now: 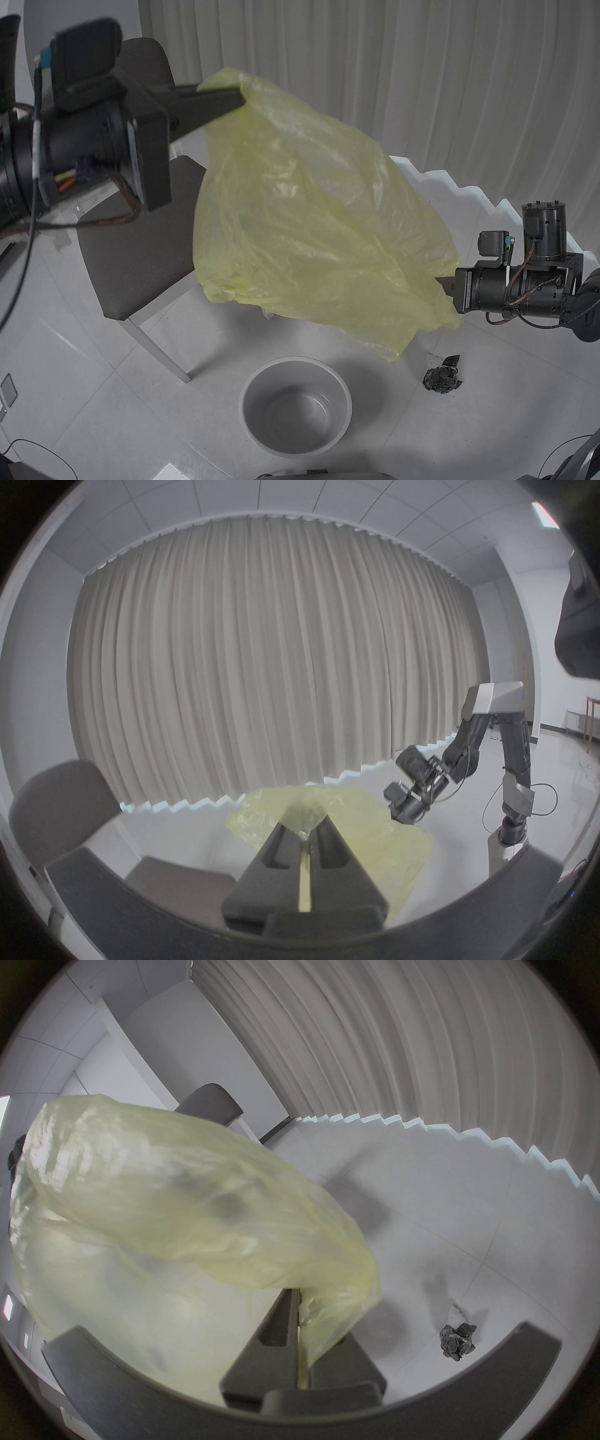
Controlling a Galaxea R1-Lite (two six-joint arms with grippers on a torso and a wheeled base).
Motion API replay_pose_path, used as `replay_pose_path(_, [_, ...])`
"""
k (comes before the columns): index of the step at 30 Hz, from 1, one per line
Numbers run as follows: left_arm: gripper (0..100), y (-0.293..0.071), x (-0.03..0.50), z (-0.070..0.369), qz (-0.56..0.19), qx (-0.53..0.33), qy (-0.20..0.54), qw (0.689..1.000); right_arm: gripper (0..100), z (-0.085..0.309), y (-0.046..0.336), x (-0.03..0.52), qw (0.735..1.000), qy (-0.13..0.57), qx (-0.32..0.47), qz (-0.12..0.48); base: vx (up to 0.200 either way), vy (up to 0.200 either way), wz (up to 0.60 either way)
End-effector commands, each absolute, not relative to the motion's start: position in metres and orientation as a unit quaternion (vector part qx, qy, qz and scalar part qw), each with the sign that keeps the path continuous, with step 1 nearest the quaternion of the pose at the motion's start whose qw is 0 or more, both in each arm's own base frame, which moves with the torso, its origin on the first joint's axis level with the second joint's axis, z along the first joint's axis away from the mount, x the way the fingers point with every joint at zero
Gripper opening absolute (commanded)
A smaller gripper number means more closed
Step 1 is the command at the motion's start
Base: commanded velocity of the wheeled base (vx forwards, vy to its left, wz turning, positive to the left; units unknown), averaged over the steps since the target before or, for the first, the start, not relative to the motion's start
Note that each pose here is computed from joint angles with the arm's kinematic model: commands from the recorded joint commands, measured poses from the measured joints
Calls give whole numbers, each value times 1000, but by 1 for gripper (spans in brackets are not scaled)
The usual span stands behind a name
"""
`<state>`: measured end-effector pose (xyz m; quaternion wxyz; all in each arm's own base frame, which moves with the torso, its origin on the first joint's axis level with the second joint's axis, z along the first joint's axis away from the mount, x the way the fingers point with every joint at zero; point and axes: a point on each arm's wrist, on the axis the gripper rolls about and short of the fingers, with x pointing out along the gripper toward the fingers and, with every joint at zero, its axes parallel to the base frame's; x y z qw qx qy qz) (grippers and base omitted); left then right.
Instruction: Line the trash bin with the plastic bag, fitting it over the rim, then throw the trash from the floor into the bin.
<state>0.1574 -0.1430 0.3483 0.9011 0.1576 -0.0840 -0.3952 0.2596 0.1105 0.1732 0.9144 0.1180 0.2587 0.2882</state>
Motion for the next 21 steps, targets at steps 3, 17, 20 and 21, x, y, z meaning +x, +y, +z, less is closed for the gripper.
replay_pose_path(3, [0,-134,167,290,-327,112,25,938,0,162,105,244,911,279,107,285,0,0,0])
replay_pose_path(17, [0,-121,154,260,-272,7,21,962,0,146,113,232,912,299,64,275,-43,0,0])
replay_pose_path(20, [0,-119,152,262,-278,4,16,961,0,145,116,231,911,300,61,276,-200,0,0])
replay_pose_path(21, [0,-115,154,264,-277,-1,11,961,0,146,117,230,912,298,59,276,-200,0,0])
